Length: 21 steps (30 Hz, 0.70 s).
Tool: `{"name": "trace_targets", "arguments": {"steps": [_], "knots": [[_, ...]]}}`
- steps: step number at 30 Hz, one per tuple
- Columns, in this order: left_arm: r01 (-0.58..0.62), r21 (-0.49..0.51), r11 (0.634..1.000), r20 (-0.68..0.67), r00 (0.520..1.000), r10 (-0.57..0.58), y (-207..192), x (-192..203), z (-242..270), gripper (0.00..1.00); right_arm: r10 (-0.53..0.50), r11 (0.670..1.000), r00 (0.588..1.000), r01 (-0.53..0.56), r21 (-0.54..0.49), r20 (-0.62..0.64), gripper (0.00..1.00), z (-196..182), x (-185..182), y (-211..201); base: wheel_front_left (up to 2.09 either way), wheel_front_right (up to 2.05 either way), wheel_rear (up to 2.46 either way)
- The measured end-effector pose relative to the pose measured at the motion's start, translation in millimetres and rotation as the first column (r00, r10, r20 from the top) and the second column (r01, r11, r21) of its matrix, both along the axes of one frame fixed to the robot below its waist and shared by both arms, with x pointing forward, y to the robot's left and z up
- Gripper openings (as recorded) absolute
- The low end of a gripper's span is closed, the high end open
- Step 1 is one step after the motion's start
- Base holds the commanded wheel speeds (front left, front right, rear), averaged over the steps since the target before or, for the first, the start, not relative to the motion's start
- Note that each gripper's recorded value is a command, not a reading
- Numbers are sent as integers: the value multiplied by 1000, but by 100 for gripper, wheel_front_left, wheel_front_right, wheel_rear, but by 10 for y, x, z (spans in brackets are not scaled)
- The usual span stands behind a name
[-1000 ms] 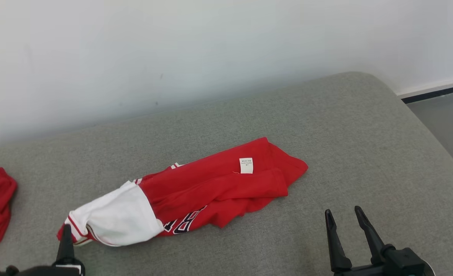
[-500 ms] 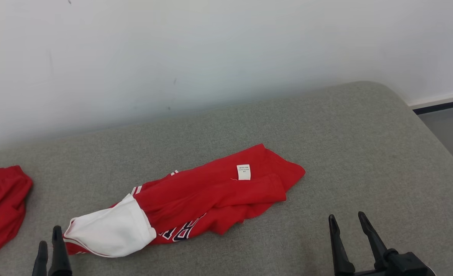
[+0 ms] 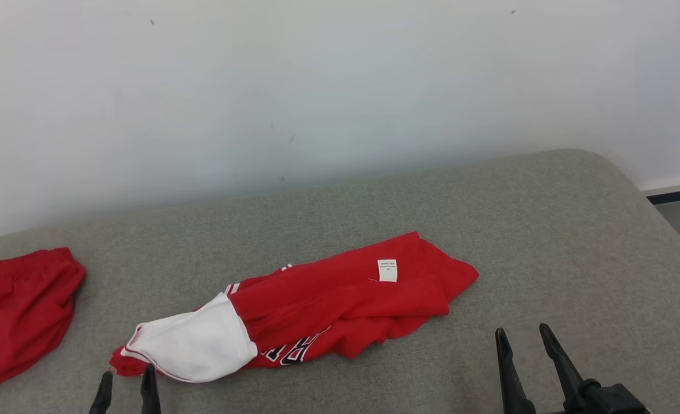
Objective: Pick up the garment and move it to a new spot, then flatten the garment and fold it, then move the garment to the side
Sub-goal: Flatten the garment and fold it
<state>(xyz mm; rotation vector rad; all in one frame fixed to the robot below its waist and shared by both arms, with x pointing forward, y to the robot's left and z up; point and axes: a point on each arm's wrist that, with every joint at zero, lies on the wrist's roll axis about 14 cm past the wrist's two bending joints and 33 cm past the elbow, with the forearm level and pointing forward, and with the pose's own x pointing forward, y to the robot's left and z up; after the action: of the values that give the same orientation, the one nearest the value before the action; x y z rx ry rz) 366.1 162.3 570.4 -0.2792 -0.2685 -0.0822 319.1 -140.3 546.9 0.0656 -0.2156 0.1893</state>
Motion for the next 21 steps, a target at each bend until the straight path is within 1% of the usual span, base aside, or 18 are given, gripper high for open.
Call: {"name": "trace_targets", "arguments": {"steps": [3,6,10,13,17,19,21], "knots": [[-28,49,998,1,1000,28,45,-108,-21,100,13,1000,1000,-13,2,2,100,0,-24,41,0,0,0],[-38,121,992,16,999,36,28,-183,3,100,27,1000,1000,-27,2,7,100,14,-35,81,0,0,0],[4,225,974,17,1000,-8,-137,-209,-30,100,41,999,999,-41,2,-2,100,-17,-46,118,0,0,0],[59,308,949,2,998,-63,-293,-113,-87,100,50,999,999,-50,0,-11,100,-46,-51,140,0,0,0],[98,408,908,-1,994,-107,-444,133,-71,100,60,998,998,-60,-7,-27,100,-94,-33,161,0,0,0],[117,455,883,-3,992,-130,-530,260,-61,100,64,998,998,-65,-12,-26,100,-85,-2,167,0,0,0],[138,516,845,-22,989,-148,-603,387,-107,100,64,998,997,-64,-15,-35,100,-111,20,159,0,0,0]]}}
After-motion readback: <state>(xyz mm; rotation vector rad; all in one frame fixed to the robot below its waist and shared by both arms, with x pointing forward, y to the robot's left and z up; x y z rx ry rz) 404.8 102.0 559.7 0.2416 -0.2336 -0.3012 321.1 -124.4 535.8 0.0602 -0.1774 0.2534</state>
